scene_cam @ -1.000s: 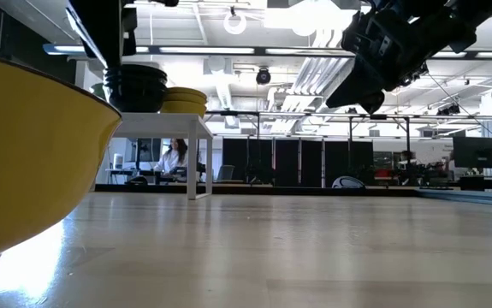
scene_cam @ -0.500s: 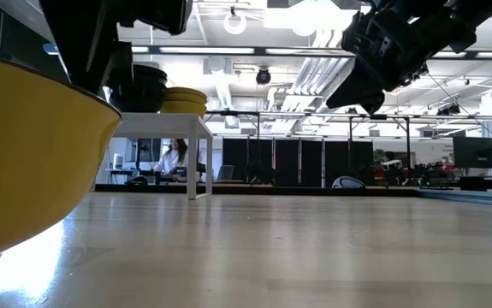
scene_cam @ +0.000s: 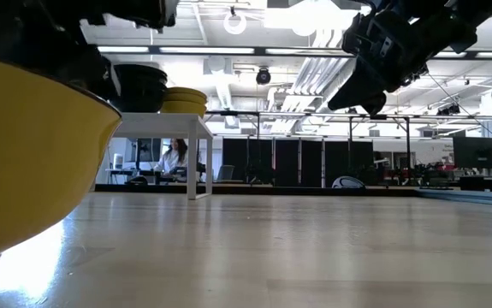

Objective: Pick & Place Mini bowls
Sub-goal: Stack the yellow patterned bowl on the yellow patterned bowl on the shelf

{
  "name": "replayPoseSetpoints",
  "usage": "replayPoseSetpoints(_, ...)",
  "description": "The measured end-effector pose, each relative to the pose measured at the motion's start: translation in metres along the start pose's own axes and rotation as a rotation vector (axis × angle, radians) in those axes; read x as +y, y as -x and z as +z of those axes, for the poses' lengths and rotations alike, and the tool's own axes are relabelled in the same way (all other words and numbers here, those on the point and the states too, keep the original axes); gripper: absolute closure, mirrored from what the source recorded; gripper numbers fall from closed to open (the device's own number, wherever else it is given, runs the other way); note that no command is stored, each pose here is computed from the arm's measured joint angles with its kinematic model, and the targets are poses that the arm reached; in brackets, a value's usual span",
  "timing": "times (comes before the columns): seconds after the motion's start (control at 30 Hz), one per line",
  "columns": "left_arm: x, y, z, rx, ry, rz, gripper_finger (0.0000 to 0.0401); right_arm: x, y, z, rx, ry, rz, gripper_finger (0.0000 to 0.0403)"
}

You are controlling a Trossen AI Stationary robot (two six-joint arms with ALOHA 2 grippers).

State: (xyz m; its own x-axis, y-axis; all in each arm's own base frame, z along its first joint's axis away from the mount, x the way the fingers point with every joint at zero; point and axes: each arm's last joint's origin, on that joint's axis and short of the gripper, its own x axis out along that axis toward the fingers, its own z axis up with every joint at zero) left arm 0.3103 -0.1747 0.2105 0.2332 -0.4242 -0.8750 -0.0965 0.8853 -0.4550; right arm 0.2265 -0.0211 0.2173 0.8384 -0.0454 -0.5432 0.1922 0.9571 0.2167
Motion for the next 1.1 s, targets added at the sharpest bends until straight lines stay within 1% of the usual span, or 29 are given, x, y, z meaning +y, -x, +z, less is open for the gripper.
replayPoseSetpoints(0.07, 0.000, -0.012, 0.003, -0.008, 0.008, 0.010, 0.0245, 0.000, 0.000, -0.001, 0.006, -0.001, -0.001, 0.0402)
replayPoseSetpoints(0.13, 0.003, -0.018, -0.001, 0.018, 0.027, 0.052, 0.0255, 0.000, 0.000, -0.001, 0.006, 0.000, -0.003, 0.0401)
replayPoseSetpoints(0.23, 0.001, -0.019, -0.003, 0.017, 0.026, 0.076, 0.0278, 0.000, 0.000, -0.001, 0.007, 0.001, -0.003, 0.0401)
replayPoseSetpoints(0.33, 0.004, -0.029, -0.003, 0.029, 0.033, 0.089, 0.0304, 0.000, 0.000, -0.001, 0.008, 0.002, -0.003, 0.0402)
replayPoseSetpoints(0.37, 0.005, -0.029, -0.003, 0.029, 0.036, 0.104, 0.0314, 0.000, 0.000, -0.001, 0.010, 0.002, -0.003, 0.0402)
replayPoseSetpoints(0.47, 0.003, -0.026, 0.000, 0.003, 0.028, 0.083, 0.0348, 0.000, 0.000, -0.001, 0.015, 0.002, -0.003, 0.0401)
replayPoseSetpoints(0.57, 0.004, -0.027, -0.001, 0.014, 0.022, 0.090, 0.0381, 0.000, 0.000, -0.002, 0.016, 0.002, -0.004, 0.0401)
replayPoseSetpoints(0.67, 0.004, -0.027, -0.001, 0.012, 0.025, 0.091, 0.0398, 0.000, 0.000, -0.001, 0.014, 0.002, -0.003, 0.0402)
replayPoseSetpoints(0.73, 0.004, -0.027, -0.002, 0.021, 0.030, 0.086, 0.0394, 0.000, 0.000, -0.001, 0.014, 0.002, -0.003, 0.0401)
replayPoseSetpoints(0.8, 0.004, -0.027, -0.002, 0.036, 0.033, 0.074, 0.0380, 0.000, 0.000, -0.001, 0.014, 0.002, -0.004, 0.0401)
replayPoseSetpoints(0.93, 0.003, -0.024, -0.005, 0.079, 0.041, 0.043, 0.0341, 0.000, 0.000, -0.001, 0.013, 0.002, -0.004, 0.0402)
replayPoseSetpoints(1.1, -0.001, -0.012, -0.007, 0.100, 0.038, -0.006, 0.0290, 0.000, 0.000, -0.001, 0.013, 0.002, -0.004, 0.0401)
